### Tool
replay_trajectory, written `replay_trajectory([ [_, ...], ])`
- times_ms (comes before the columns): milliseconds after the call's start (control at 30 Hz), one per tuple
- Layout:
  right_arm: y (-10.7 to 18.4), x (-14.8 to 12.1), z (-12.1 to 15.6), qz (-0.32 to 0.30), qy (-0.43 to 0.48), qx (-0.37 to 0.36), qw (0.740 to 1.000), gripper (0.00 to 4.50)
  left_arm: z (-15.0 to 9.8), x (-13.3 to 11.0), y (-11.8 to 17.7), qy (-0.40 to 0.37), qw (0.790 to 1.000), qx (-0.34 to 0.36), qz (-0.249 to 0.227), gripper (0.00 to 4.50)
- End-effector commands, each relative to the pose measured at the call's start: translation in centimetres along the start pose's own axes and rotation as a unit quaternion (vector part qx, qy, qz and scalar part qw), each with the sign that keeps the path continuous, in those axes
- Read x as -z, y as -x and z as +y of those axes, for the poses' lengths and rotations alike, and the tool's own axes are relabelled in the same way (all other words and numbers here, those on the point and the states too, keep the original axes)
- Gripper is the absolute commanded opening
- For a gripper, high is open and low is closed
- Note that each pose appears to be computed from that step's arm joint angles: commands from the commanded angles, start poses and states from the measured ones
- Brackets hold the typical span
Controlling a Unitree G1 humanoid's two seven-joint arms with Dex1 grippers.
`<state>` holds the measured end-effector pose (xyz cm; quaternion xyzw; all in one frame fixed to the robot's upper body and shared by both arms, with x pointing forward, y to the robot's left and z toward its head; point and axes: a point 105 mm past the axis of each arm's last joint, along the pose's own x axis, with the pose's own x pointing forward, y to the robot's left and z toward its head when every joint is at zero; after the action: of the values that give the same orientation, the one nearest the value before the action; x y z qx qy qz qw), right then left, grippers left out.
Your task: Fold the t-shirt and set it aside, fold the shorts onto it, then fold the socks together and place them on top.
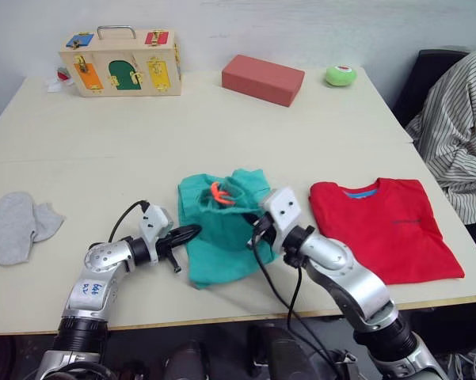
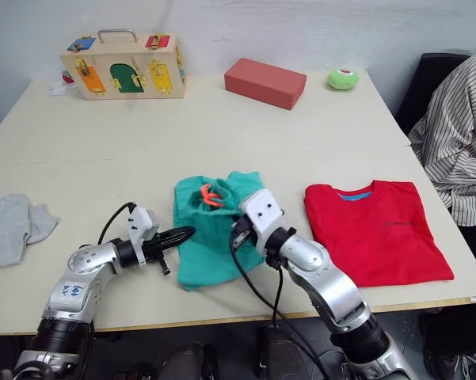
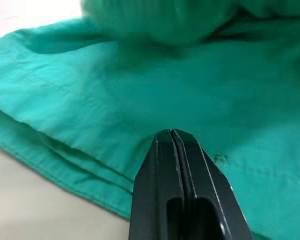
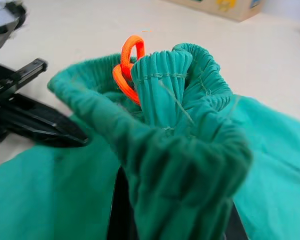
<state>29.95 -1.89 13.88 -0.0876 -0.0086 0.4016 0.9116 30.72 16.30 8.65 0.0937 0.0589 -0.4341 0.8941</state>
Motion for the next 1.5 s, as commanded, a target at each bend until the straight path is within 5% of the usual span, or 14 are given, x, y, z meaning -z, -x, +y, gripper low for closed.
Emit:
replay_trajectory([
  [33,-1.7,-0.2,1.2,0.013,0.008,-0.032,0.999,0.02,0.4,0.6,1.2,0.002,1.000,-0.019,0.015,0.00],
  [200,-2.7,0.2,3.5,0.055,-0.017,-0.104,0.993,0.02,0.7,1.0,1.6,0.004,0.999,-0.032,0.012,0.00],
  [367,-2.6,-0.2,4.5,0.081,-0.104,-0.182,0.974,1.36,1.2,1.3,2.1,0.006,0.999,-0.047,0.013,0.00],
  [533,0.3,-2.1,6.5,0.112,-0.197,-0.347,0.910,2.96,2.0,1.2,3.4,0.002,0.998,-0.064,0.016,0.00],
  [800,5.2,-5.7,3.1,0.026,-0.252,-0.437,0.863,2.96,3.4,-0.2,9.4,-0.010,0.995,-0.086,0.045,0.00],
  [900,5.0,-5.1,1.6,0.017,-0.257,-0.394,0.882,2.96,3.2,-0.4,10.8,-0.008,0.995,-0.084,0.047,0.00],
  [1033,2.8,-4.2,1.1,-0.015,-0.217,-0.331,0.918,2.96,2.8,-1.7,9.4,-0.012,0.997,-0.078,0.016,0.00],
  [1267,3.8,-6.2,1.1,-0.092,-0.222,-0.341,0.909,2.96,1.2,-4.9,7.0,-0.008,0.999,-0.020,-0.045,0.00],
  [1367,4.1,-6.4,-0.8,-0.120,-0.206,-0.279,0.930,2.36,1.0,-7.4,5.9,-0.002,0.996,0.009,-0.084,0.00],
  [1500,4.4,-1.6,-1.5,-0.041,-0.048,-0.219,0.974,1.00,-0.6,-9.4,3.3,0.015,0.991,0.084,-0.104,0.00],
])
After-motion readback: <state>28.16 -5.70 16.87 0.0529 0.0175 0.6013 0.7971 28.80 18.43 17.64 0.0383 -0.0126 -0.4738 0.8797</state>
